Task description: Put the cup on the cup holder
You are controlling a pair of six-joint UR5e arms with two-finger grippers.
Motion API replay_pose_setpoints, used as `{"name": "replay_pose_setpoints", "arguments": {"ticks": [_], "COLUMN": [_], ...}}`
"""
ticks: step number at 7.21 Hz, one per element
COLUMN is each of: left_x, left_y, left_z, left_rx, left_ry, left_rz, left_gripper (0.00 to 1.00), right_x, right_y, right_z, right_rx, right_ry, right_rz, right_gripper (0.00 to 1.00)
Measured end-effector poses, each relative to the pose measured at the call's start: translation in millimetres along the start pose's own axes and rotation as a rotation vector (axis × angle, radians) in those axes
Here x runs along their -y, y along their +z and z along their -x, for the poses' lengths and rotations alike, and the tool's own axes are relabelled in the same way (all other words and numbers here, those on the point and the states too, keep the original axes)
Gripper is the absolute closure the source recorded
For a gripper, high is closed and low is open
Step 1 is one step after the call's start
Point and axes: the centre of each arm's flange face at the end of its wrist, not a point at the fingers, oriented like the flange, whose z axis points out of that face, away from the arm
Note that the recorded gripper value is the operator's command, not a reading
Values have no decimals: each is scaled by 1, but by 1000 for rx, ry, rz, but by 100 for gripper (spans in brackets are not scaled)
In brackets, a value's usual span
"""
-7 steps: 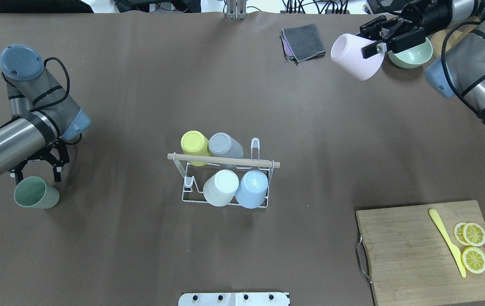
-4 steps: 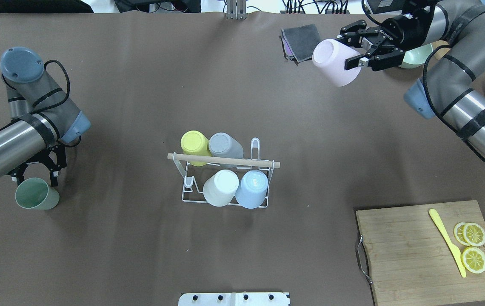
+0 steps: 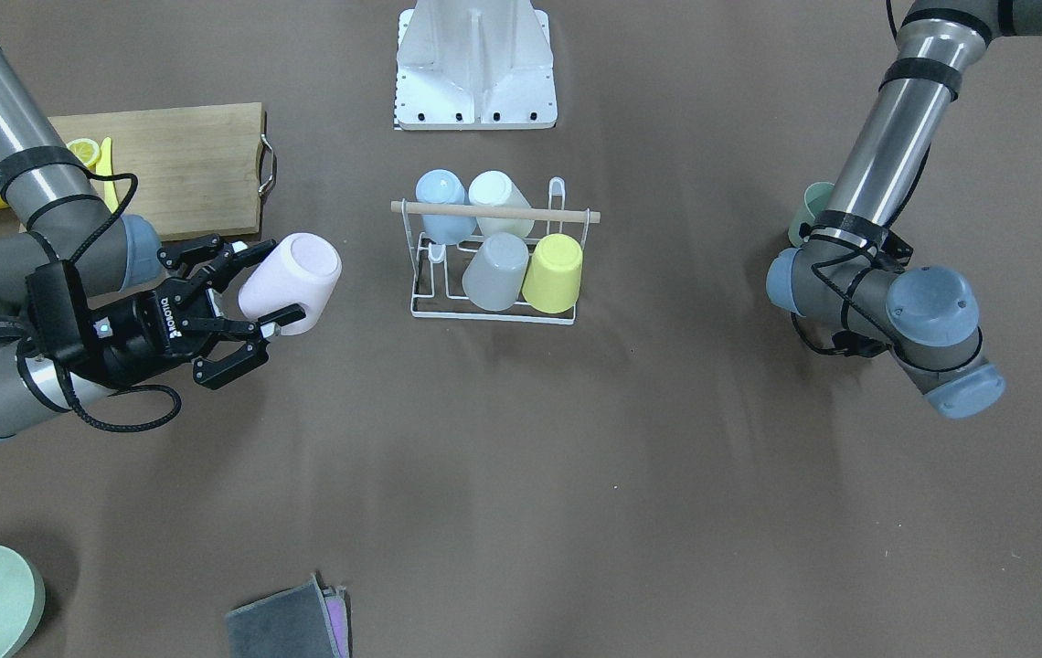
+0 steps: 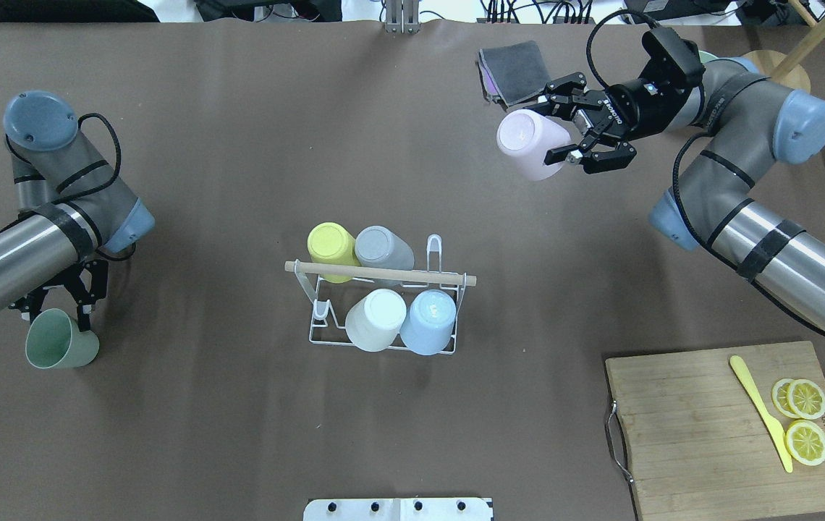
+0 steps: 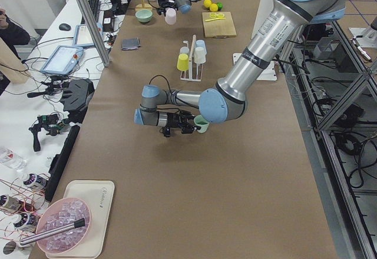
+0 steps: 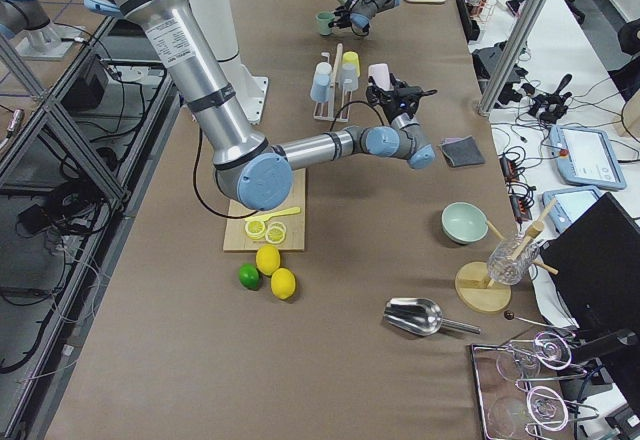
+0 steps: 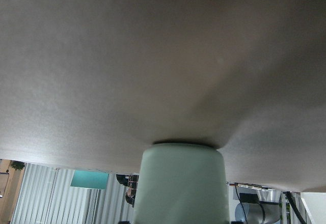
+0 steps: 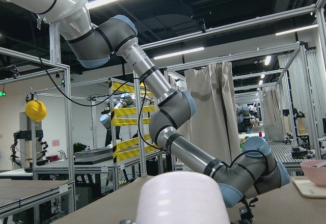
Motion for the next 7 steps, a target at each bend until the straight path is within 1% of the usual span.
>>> {"name": "replay_pose_setpoints", "arguments": {"ticks": [2, 3, 4, 5, 6, 7], "left_x": [-5, -7, -10, -16, -22, -27], "left_y": [-5, -12, -23, -38, -56, -77], "left_z": [-1, 1, 3, 1, -3, -2], "left_rx": [-5, -14, -23, -33, -72, -130], "left_ry": [-4, 3, 29, 78, 131, 167], "left_rz": [-5, -18, -48, -100, -171, -248], "left_gripper": [100, 100, 100, 100, 100, 100], "right_x": [-18, -23, -27, -32, -40, -49], "right_y": [22, 32, 41, 51, 66, 80], "right_z": [5, 6, 7, 7, 3, -1], "right_rx": [-9, -13, -15, -13, -9, -4], "right_ry": [-59, -86, -111, -130, -152, -169], "right_rz": [-69, -97, -117, -132, -144, -150], "right_gripper": [76, 76, 76, 76, 76, 76]}}
